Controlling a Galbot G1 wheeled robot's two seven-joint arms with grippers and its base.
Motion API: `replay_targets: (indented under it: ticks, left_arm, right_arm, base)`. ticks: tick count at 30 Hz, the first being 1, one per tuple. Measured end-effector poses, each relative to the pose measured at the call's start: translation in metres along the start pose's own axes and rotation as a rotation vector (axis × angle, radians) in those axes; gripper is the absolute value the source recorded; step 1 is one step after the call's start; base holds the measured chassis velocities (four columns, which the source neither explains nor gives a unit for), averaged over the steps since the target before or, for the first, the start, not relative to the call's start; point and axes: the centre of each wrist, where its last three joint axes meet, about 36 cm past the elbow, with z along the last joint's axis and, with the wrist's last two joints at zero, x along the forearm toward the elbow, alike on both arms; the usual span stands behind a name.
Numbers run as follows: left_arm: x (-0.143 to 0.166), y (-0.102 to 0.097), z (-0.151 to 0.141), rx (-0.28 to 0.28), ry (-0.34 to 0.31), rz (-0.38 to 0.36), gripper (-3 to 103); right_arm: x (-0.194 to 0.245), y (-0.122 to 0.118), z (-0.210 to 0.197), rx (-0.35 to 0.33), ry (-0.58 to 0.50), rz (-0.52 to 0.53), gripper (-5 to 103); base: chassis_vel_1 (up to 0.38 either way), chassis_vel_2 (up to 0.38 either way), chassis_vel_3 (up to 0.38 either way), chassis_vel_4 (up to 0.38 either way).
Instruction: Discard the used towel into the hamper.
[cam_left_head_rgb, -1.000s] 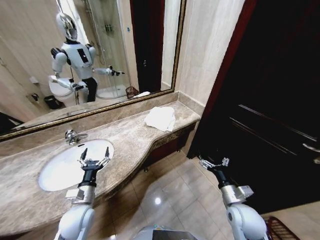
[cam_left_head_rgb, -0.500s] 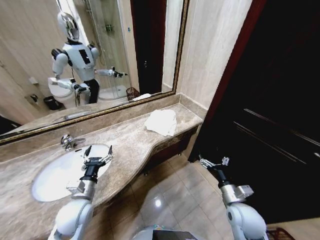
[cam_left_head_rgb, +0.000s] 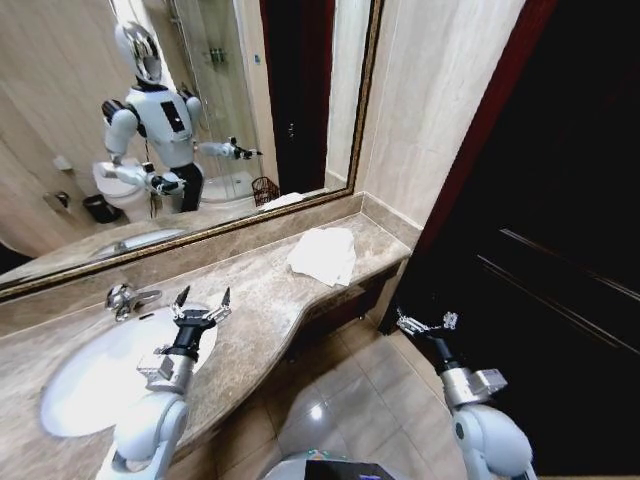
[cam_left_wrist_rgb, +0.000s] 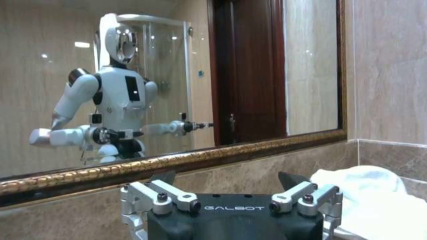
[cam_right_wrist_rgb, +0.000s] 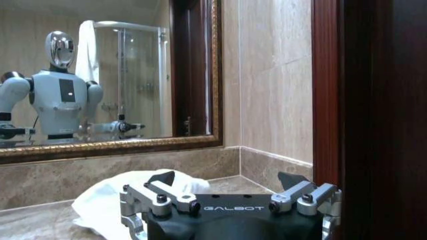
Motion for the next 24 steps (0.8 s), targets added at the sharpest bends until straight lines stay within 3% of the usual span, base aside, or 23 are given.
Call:
replay_targets:
  ticks: [11, 16, 18, 24]
  left_arm:
    - [-0.007, -0.001, 0.002, 0.002, -0.004, 0.030, 100]
    - [-0.026, 0.000, 0.000, 0.004, 0.005, 0.055, 100]
    - [-0.044, 0.000, -0.009, 0.036, 0.035, 0.097, 100]
    - [-0.061, 0.011, -0.004, 0.034, 0.065, 0.106, 100]
  right_arm:
    - [0.002, 0.001, 0.000, 0.000, 0.005, -0.004, 100]
    - [0.003, 0.002, 0.000, 0.000, 0.007, -0.013, 100]
    - [0.002, 0.003, 0.000, 0.005, 0.008, -0.013, 100]
    - [-0.006, 0.009, 0.002, -0.007, 0.005, -0.042, 100]
  base:
    - [-0.111, 0.090, 0.106, -0.086]
    - [-0.026, 0.048, 0.026, -0.024]
    - [0.000, 0.000, 0.000, 0.000]
    - [0.003, -0.018, -0.010, 0.004]
